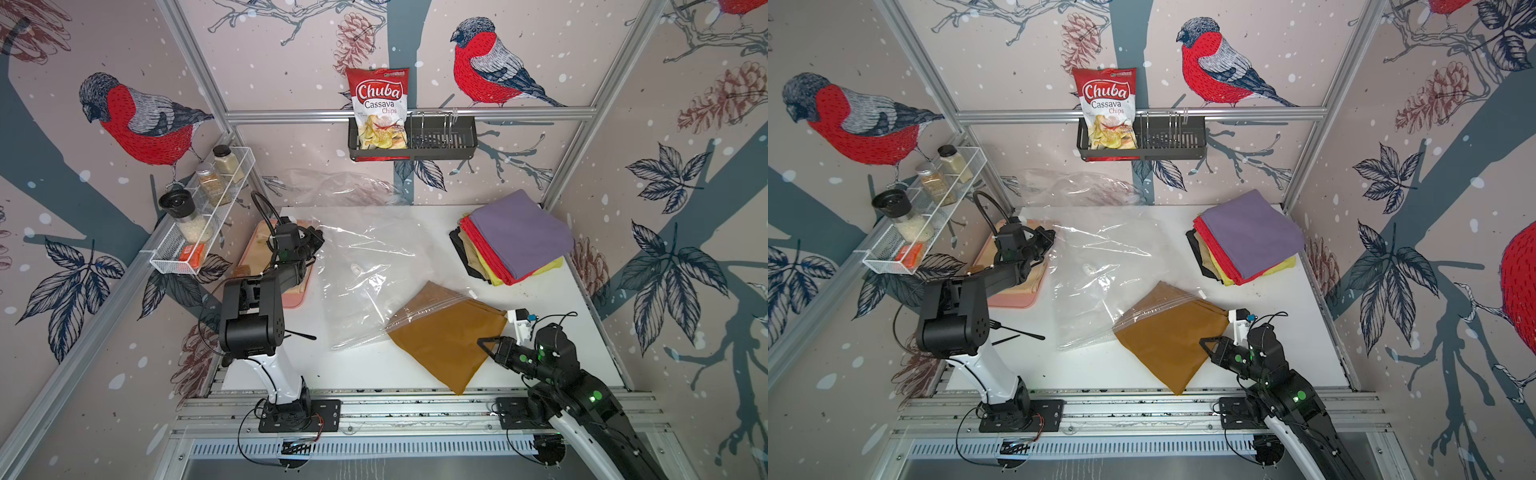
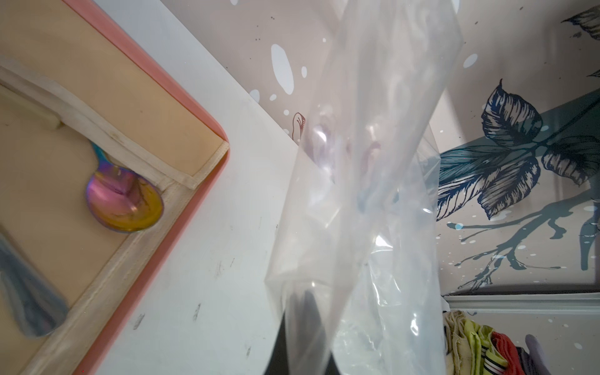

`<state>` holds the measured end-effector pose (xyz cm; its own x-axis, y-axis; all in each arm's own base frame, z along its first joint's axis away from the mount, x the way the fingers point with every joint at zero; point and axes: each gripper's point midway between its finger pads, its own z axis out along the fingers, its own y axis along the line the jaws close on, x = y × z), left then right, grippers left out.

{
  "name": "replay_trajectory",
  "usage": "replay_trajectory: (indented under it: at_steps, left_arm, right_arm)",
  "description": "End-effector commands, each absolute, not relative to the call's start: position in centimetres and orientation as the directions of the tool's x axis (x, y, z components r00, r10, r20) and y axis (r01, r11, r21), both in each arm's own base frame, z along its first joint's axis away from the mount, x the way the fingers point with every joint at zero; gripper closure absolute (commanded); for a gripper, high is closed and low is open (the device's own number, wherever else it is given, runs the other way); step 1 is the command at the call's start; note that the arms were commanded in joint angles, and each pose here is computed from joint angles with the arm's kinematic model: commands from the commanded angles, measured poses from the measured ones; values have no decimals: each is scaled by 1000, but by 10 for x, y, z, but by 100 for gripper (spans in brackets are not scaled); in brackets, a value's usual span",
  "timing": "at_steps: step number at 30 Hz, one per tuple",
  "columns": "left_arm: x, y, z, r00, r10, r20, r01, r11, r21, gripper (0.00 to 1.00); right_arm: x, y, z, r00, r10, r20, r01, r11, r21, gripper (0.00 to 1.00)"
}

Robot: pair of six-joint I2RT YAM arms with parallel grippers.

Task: Take the trousers out of the vacuum bag
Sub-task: Take out the trousers from the vacuum bag.

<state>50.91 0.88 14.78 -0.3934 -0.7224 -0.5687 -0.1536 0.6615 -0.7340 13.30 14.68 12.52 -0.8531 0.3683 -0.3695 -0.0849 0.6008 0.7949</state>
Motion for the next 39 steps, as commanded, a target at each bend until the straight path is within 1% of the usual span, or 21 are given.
replay_trajectory:
  at_steps: [1, 8, 9, 11, 16, 17, 18, 20, 22, 23, 26, 30, 35, 39]
  left_arm:
    - [511, 41, 163, -296, -726, -620, -194, 682, -706, 100]
    - [507, 73, 161, -251, -741, -623, -254, 672, -696, 100]
    - [512, 77, 172, -233, -737, -635, -246, 676, -695, 100]
    - [513, 84, 171, -223, -742, -632, -262, 670, -695, 100]
    - [510, 90, 173, -210, -744, -635, -272, 668, -692, 100]
    - [509, 88, 176, -209, -743, -635, -263, 669, -695, 97]
    - [509, 88, 178, -208, -743, -636, -258, 669, -697, 83]
    - [507, 85, 185, -207, -740, -640, -240, 673, -700, 34]
    - [505, 83, 193, -203, -731, -651, -231, 682, -694, 4]
    - [502, 82, 198, -200, -724, -660, -227, 689, -688, 2]
    - [496, 74, 216, -196, -694, -692, -213, 719, -661, 2]
    - [484, 53, 234, -228, -649, -726, -189, 761, -621, 2]
    - [458, 49, 228, -285, -624, -728, -273, 780, -563, 2]
    - [431, 58, 207, -313, -601, -735, -358, 792, -495, 2]
  right_arm:
    - [141, 135, 131, -812, 395, -431, -87, 647, 757, 100]
    - [142, 131, 135, -798, 407, -445, -83, 657, 749, 100]
    - [142, 129, 137, -793, 412, -449, -79, 661, 746, 100]
    - [143, 122, 143, -774, 424, -470, -69, 682, 728, 100]
    - [144, 102, 157, -723, 469, -508, -20, 720, 693, 100]
    - [145, 100, 158, -717, 476, -510, -14, 722, 692, 100]
    - [145, 100, 158, -715, 479, -509, -12, 720, 694, 100]
    - [147, 102, 158, -713, 488, -504, -11, 711, 703, 100]
    - [149, 103, 158, -711, 493, -501, -10, 706, 709, 100]
    - [149, 104, 159, -711, 495, -500, -11, 703, 711, 100]
    - [151, 106, 161, -711, 495, -500, -15, 700, 714, 100]
    - [153, 106, 161, -712, 487, -506, -17, 708, 706, 100]
    - [155, 108, 164, -710, 487, -509, -27, 704, 710, 100]
    - [156, 110, 163, -711, 483, -512, -32, 704, 709, 100]
